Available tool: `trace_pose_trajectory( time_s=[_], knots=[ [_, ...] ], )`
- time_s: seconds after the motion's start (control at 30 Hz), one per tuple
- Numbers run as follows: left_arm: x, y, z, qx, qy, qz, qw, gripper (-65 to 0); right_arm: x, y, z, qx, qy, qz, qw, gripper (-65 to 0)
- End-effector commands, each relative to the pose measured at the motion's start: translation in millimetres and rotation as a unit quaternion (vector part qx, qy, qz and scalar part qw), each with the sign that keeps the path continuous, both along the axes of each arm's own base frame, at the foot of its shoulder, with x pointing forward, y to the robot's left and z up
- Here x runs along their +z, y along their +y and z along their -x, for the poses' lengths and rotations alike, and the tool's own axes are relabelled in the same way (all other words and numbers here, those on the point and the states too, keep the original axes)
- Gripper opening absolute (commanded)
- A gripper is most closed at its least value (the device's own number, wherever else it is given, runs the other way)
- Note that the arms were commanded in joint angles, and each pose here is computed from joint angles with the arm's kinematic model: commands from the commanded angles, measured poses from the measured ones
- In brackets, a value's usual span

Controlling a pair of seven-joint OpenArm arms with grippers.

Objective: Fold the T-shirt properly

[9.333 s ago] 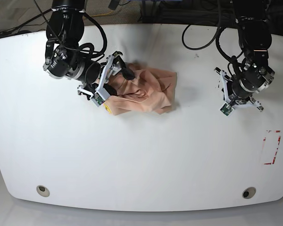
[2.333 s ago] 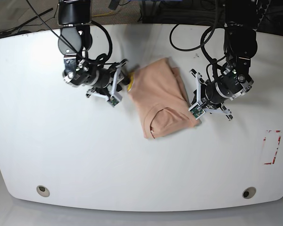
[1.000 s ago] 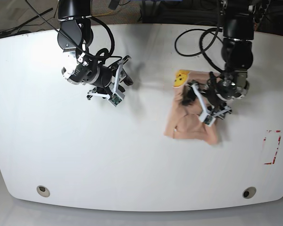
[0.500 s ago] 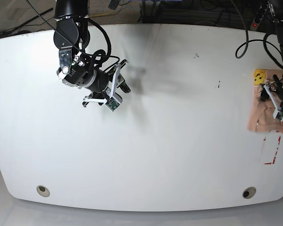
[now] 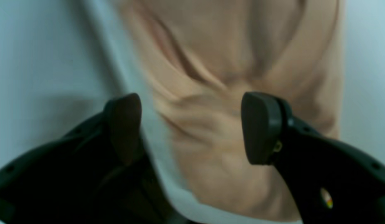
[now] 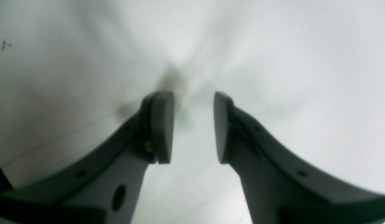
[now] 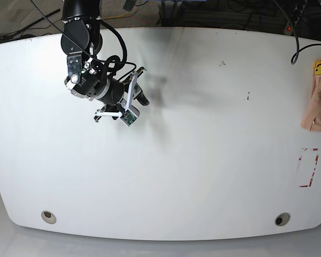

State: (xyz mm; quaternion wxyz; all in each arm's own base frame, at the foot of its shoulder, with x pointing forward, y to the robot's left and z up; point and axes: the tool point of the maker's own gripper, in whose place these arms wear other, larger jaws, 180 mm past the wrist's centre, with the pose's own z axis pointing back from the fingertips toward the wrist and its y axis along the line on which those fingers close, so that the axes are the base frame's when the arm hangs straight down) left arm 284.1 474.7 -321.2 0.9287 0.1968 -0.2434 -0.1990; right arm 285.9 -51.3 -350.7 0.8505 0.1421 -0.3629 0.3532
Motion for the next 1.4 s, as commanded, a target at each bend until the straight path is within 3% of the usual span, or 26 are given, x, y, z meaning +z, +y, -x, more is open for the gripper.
trace_pose_trajectory(
  time_s=[0.0,0.13,0.27,0.37,0.53,0.63,0.8,0.97,1.2,1.37],
  knots=[
    [41,3,-16,-0.011,-0.032,-0.039,0.999,-18.5,21,-7,-9,0.004,-0.04,0.005,0.9992,-45.5],
    [59,-32,-34,-0.052,-0.067,-0.05,0.995,-18.5,28,-13,-13,0.005,-0.055,0.017,0.9984,-45.5],
    [51,-93,-49,-0.095,-0.116,-0.013,0.989,-18.6,27,-41,-30,-0.018,-0.082,0.076,0.9936,-45.5],
    [37,-149,-67,-0.118,-0.165,0.017,0.979,-18.3,30,-56,-43,-0.037,-0.116,0.089,0.9886,-45.5],
    [9,-228,-74,-0.124,-0.245,0.1,0.957,-18.1,38,-78,-60,-0.075,-0.17,0.041,0.9817,-45.5],
    [2,-269,-72,-0.119,-0.293,0.151,0.937,-18.1,38,-95,-66,-0.103,-0.191,0.004,0.9761,-45.5],
    [-17,-306,-45,-0.102,-0.311,0.195,0.925,-18.5,28,-123,-62,-0.148,-0.205,-0.038,0.9668,-45.5],
    [-29,-331,-10,-0.086,-0.304,0.221,0.922,-18.5,11,-146,-44,-0.187,-0.204,-0.065,0.9587,-45.5],
    [-39,-346,58,-0.051,-0.267,0.242,0.931,-18.5,-12,-153,8,-0.226,-0.163,-0.119,0.9531,-45.5],
    [-44,-353,109,-0.032,-0.225,0.252,0.941,-18.5,-18,-164,50,-0.255,-0.139,-0.129,0.9482,-45.5]
  ],
)
